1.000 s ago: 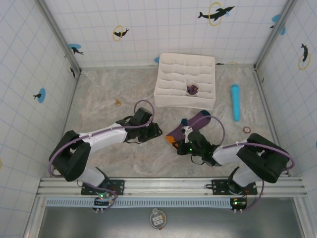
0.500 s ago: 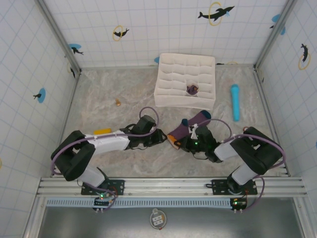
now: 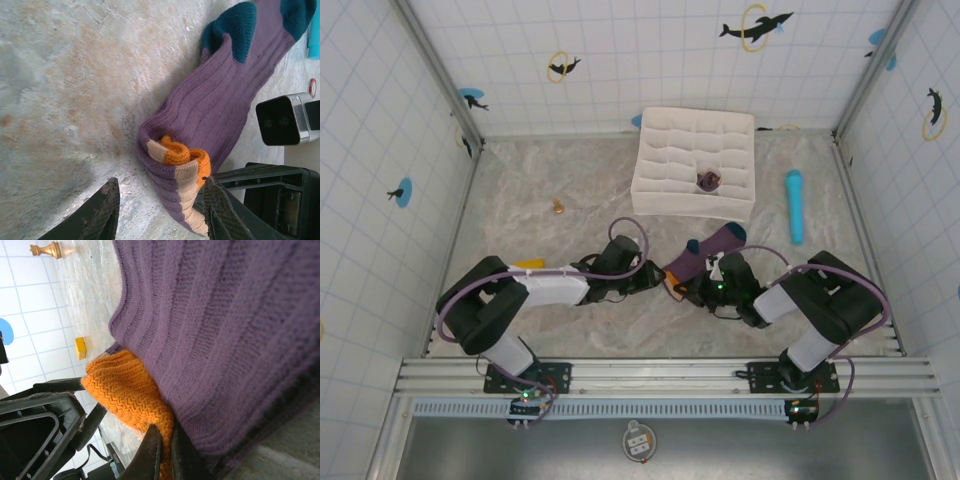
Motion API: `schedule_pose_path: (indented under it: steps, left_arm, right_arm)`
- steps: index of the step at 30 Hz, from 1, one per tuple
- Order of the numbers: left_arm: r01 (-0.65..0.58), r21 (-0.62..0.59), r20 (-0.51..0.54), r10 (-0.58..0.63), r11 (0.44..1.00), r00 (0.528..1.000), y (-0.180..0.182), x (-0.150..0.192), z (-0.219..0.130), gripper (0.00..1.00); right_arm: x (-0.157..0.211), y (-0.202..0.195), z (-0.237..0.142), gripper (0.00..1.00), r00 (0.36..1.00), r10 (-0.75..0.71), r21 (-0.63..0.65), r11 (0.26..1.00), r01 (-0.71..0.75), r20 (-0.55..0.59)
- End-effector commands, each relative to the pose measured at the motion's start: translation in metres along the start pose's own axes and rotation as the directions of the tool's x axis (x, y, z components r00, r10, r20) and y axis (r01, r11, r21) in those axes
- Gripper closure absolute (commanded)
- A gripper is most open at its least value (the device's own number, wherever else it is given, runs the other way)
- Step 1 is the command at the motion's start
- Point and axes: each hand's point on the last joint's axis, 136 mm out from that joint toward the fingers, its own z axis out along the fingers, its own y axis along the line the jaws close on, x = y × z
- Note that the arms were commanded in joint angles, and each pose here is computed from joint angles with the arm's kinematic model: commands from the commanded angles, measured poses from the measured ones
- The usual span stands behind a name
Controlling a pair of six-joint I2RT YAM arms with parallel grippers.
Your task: Roll the socks
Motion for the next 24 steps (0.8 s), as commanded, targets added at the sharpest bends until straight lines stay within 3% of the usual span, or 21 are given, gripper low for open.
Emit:
schedule_pose_path:
  steps: [1,11,17,20,24]
  left_arm:
    - [-0.011,-0.003,0.007,0.011,1.0,1.0,0.002,0.002,0.008,0.55]
    - [0.01,-0.017,-0.001,-0.01,1.0,1.0,0.009,0.007,0.023,0.58]
    - [0.027,-0.062,0.01,-0.026,0.998,1.0,0.019,0.004,0.03,0.68]
    - [0.039,-0.091,0.003,-0.039,0.995,0.999,0.023,0.004,0.034,0.75]
    - [0.053,-0.159,0.0,-0.054,0.986,0.999,0.031,0.002,0.033,0.95]
  right_arm:
    - [0.004,-0.032,-0.002,1.0,0.997,0.077,0.101,0.992,-0.076,0.001]
    - [0.003,-0.03,0.0,1.0,0.996,0.093,0.088,0.992,-0.092,-0.003]
    - [0.003,-0.029,0.0,1.0,0.995,0.102,0.075,0.992,-0.102,-0.002]
    - [0.004,-0.026,0.0,1.0,0.995,0.101,0.064,0.993,-0.101,-0.009]
    - [0.002,-0.025,-0.002,0.96,0.997,0.083,0.064,0.995,-0.082,0.0]
